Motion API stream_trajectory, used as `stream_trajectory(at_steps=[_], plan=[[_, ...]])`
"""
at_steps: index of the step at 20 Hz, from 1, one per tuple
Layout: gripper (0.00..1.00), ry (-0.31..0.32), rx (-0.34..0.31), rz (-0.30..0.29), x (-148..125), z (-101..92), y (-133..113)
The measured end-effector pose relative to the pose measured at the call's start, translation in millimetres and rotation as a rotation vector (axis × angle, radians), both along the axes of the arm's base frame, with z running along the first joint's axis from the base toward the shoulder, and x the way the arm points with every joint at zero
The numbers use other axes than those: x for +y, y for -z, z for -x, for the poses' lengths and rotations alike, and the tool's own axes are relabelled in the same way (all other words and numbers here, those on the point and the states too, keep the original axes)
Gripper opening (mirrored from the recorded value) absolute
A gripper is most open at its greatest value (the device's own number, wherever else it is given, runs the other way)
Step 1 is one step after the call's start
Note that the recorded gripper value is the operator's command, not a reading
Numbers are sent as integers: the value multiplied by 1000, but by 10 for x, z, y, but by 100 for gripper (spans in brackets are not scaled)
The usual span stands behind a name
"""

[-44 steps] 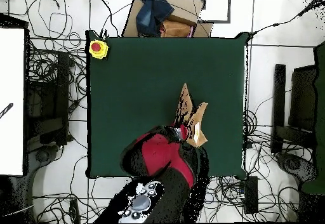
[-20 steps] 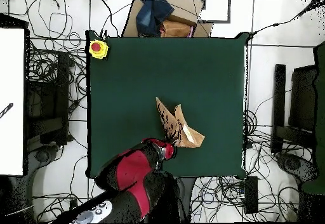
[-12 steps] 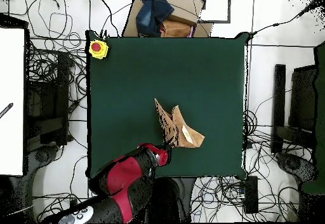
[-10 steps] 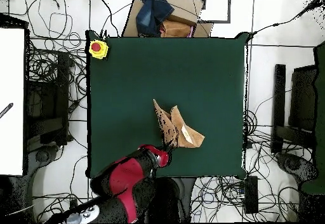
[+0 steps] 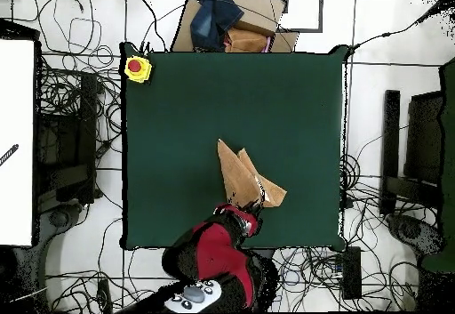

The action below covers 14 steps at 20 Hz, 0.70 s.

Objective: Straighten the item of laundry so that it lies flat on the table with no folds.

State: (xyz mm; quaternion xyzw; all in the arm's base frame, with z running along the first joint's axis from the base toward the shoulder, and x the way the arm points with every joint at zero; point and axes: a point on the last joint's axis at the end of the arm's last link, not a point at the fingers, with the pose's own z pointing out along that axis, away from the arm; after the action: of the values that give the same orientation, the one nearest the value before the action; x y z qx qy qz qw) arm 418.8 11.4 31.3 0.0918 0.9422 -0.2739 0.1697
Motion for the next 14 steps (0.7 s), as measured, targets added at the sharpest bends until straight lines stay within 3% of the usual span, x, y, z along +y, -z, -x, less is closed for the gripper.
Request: stream_trajectory(at_steps=[8, 14], plan=[[0, -6, 9, -113, 409, 103, 84], [0, -3, -18, -114, 887, 178, 35]])
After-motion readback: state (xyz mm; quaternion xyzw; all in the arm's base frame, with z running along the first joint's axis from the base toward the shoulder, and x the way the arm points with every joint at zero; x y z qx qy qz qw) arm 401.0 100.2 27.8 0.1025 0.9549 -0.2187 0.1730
